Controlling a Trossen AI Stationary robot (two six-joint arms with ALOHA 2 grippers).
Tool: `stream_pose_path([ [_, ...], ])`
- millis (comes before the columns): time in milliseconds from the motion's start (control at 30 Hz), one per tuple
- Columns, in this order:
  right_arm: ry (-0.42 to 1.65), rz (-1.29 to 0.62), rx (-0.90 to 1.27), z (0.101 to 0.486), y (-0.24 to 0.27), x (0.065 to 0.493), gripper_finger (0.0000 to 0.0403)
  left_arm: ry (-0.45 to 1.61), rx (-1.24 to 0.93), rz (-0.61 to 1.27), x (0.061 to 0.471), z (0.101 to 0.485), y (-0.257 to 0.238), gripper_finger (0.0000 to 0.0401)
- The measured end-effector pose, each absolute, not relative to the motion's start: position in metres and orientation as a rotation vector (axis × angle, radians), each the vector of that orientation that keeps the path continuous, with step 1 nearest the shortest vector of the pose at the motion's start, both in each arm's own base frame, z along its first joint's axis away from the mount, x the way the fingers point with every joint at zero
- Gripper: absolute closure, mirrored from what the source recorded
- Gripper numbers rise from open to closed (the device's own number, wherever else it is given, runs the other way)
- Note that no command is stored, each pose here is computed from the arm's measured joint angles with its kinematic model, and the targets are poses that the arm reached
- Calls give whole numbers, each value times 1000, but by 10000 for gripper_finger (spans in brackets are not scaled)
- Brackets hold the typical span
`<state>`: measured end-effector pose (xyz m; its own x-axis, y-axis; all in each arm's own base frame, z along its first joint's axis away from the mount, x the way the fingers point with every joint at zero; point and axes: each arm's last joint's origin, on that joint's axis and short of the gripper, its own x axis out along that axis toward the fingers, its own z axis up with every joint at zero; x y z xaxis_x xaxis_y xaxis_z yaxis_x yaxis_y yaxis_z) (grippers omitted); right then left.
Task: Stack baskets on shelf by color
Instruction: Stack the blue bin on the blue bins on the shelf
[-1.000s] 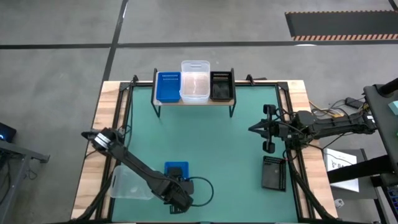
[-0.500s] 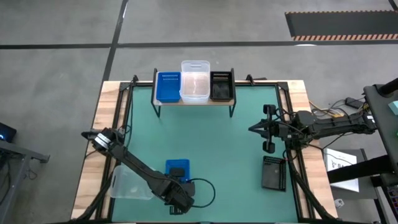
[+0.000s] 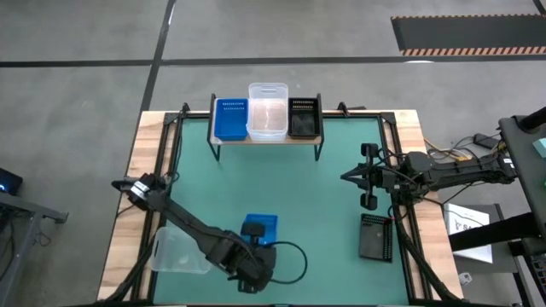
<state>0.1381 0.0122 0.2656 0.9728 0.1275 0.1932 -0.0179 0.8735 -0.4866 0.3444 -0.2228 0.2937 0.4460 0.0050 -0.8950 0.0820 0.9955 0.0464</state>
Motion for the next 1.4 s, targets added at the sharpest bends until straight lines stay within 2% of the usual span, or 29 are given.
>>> stream_pose_path([
  [300,-220,77,-510,265,12,138,394,987,328,52,345,331,-211,399],
  [433,-217,78,-507,265,12,138,394,985,449,39,342,343,-205,399],
  [733,-199,84,-501,263,12,139,394,979,547,165,313,391,-161,400],
  [1133,-195,83,-504,263,12,139,394,998,459,371,272,443,-62,400],
  [1400,-182,80,-512,262,12,140,394,1056,481,397,253,458,-2,400],
])
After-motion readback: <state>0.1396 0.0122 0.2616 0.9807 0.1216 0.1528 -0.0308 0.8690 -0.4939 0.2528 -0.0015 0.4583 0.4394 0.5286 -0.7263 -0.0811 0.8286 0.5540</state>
